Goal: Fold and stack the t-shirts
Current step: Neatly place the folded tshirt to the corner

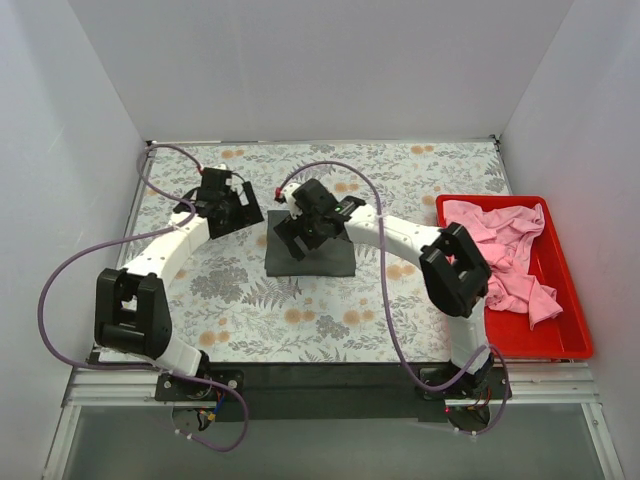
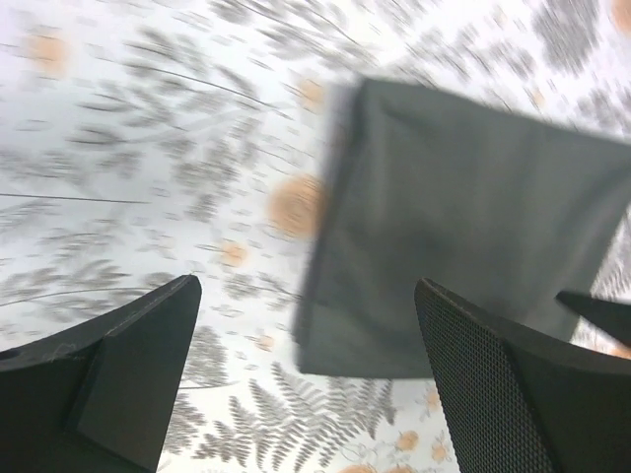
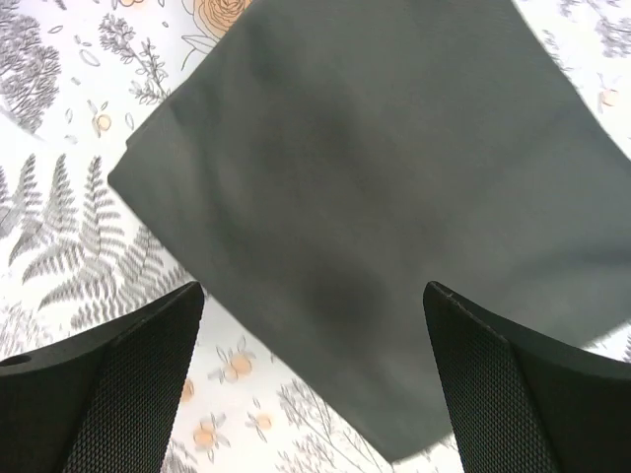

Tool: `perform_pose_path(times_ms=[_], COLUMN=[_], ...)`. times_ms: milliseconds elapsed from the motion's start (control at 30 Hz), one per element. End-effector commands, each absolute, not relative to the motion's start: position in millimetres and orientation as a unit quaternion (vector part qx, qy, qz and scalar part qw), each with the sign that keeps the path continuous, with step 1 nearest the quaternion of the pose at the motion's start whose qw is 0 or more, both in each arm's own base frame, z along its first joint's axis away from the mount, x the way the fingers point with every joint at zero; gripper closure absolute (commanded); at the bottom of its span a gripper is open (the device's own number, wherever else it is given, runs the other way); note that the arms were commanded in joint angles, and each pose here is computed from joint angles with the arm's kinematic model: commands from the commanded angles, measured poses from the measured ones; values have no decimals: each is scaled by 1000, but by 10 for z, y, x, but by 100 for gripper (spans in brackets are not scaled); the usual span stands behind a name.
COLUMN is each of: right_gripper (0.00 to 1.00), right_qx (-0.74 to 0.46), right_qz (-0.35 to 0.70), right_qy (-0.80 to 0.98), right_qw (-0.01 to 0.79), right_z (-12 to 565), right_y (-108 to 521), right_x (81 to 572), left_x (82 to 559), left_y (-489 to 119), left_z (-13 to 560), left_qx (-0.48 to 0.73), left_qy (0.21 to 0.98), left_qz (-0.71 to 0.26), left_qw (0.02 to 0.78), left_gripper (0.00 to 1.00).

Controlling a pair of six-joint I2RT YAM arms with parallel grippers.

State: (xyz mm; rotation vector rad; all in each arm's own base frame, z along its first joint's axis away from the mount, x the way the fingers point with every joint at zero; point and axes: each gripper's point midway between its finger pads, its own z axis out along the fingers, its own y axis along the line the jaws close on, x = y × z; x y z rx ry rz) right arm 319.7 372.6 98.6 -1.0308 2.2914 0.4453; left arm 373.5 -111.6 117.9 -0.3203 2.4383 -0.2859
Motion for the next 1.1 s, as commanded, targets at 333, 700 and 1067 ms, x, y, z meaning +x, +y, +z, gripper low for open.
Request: perform_pose_path(times_ms=[333, 700, 1067], right_gripper=[2, 2, 2], right_qx=[-408, -404, -420], right_qz=[102, 56, 20], right_qy=[888, 899, 887], right_qw=[185, 158, 192], right_z=[170, -46, 10], right_y=[3486, 1957, 857], right_x=[3135, 4037, 5002], left_x=[3830, 3914, 3905], left_y=[-403, -446, -451], left_z=[1590, 1504, 1497], left_qx=[-202, -198, -190], left_qy=[903, 906, 911], left_qz=[-80, -90, -91], left_qw=[371, 363, 354], left_gripper=[10, 10, 10])
